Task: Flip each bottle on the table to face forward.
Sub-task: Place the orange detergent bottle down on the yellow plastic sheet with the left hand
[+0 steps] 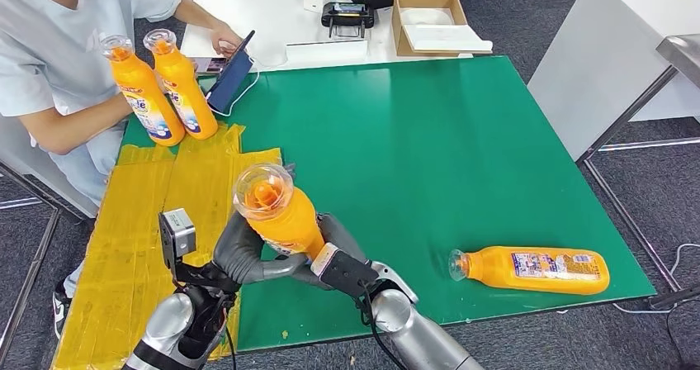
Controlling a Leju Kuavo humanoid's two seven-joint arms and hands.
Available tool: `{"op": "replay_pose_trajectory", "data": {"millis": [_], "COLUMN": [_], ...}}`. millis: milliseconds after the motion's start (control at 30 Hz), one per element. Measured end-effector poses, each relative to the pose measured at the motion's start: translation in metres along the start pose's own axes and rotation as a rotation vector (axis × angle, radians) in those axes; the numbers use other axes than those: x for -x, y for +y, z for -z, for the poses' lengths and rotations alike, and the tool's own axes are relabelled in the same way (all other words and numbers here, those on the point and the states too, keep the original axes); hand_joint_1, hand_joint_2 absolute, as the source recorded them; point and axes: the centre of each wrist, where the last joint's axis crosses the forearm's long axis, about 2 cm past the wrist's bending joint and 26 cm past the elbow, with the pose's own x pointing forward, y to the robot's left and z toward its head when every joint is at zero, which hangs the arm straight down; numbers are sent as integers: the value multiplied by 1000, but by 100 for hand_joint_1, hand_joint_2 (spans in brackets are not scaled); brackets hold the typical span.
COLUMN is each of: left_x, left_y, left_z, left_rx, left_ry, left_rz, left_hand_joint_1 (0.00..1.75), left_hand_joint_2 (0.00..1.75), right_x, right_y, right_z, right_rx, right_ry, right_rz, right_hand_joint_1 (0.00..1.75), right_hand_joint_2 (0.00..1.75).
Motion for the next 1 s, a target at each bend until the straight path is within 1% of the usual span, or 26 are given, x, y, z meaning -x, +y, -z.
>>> {"op": "replay_pose_trajectory", "data": {"millis": [267, 967, 1000], "left_x": [-3, -3, -3], "left_y": [-3, -4, -4], "left_z": [-1, -1, -1], "left_rx": [7, 18, 19], "left_ry": [-42, -42, -42], "left_rz": [-30, -26, -26], "left_hand_joint_1": [175, 175, 175], "left_hand_joint_2": [175, 175, 175], "right_x": [1, 3, 3], "right_y": [3, 5, 5], "right_z": [2, 2, 2], "right_rx": [-7, -12, -12], "right_ry": [-3, 3, 3], "right_rz": [14, 18, 18], "right_hand_joint_1": [175, 175, 153], "right_hand_joint_2": [175, 175, 175]}}
